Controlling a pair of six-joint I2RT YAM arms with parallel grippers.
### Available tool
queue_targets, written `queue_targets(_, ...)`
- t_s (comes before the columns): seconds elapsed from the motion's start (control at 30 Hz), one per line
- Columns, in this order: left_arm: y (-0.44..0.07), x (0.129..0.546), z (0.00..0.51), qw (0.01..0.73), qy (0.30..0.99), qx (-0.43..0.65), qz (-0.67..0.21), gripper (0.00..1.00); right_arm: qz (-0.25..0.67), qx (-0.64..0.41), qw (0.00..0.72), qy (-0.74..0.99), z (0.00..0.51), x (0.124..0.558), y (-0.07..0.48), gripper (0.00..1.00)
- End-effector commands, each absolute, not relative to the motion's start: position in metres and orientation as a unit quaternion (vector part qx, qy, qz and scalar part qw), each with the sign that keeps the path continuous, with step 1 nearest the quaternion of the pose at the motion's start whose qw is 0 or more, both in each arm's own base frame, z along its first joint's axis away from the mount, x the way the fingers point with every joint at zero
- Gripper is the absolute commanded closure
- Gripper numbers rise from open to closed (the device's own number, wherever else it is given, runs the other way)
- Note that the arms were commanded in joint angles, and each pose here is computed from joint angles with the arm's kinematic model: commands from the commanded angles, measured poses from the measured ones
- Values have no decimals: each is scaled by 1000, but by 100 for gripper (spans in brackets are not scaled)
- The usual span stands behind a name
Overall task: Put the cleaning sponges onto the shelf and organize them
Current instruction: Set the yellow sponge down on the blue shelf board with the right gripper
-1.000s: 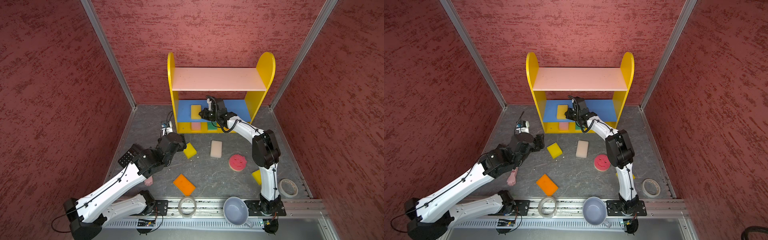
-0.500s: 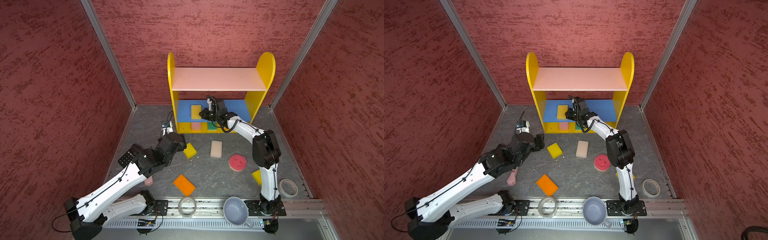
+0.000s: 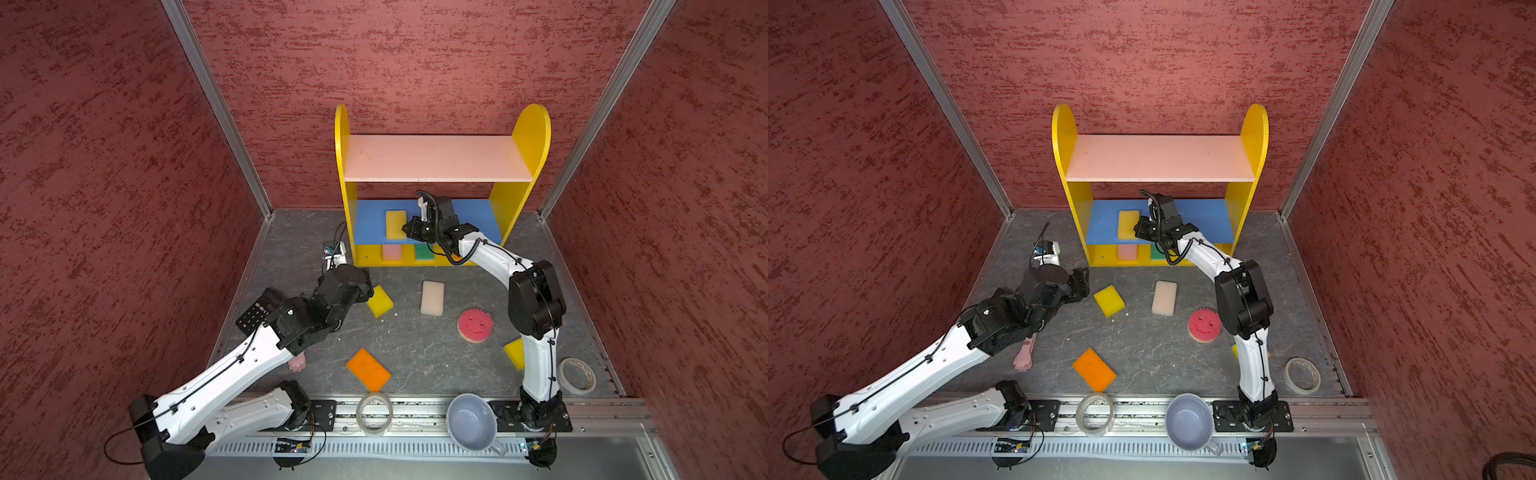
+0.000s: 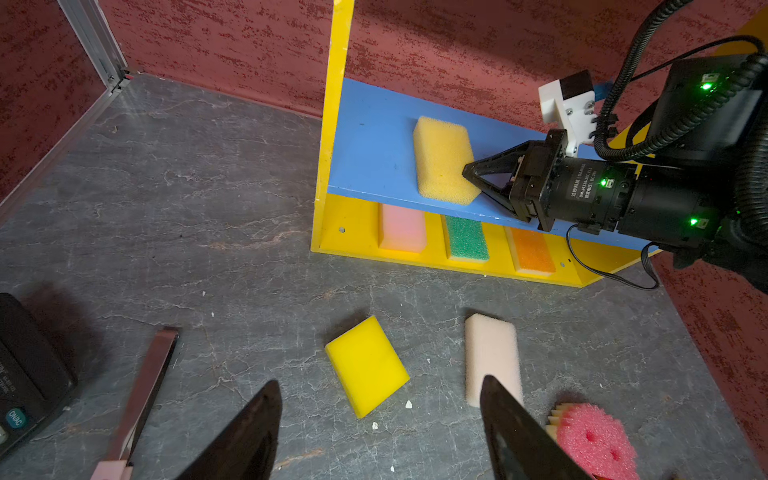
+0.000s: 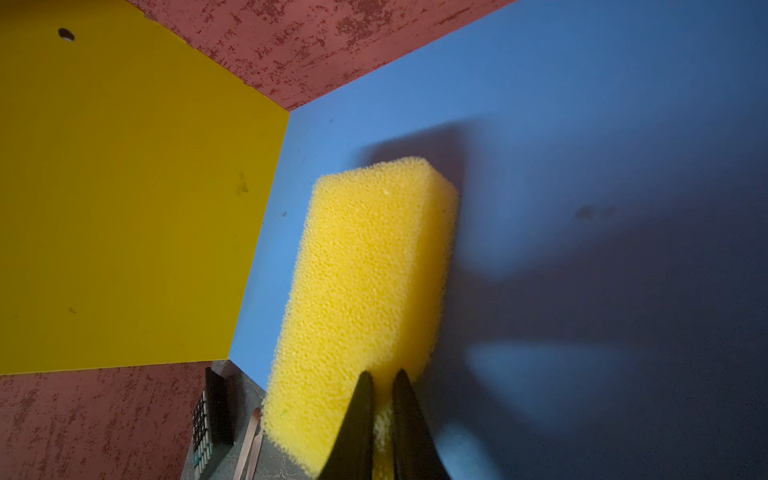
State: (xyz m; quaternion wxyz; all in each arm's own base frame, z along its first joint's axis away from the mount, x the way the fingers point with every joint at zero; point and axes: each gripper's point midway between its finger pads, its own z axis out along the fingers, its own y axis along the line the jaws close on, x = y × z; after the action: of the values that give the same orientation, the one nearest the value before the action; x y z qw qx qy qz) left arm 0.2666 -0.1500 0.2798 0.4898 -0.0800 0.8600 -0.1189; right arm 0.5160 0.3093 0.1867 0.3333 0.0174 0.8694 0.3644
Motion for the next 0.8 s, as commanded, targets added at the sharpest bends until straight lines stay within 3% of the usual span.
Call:
queue_targets(0.0,-151,269,282,491,858,-86,-125,25,366,13,348,863,211,512,303,86)
queue_targets(0.27,-153,269,281,489,859,-85,-127,22,364,15,344,865,207,513,302,70)
queue_targets(0.47,-153,270,285,488,859,-85,-125,22,363,14,348,864,210,513,301,64)
queue_targets(0.63,-153,271,287,490,858,-87,-130,22,364,14,354,861,217,513,301,48)
queue_targets(0.77,-154,271,289,490,857,-87,-133,22,363,12,362,858,227,512,298,41)
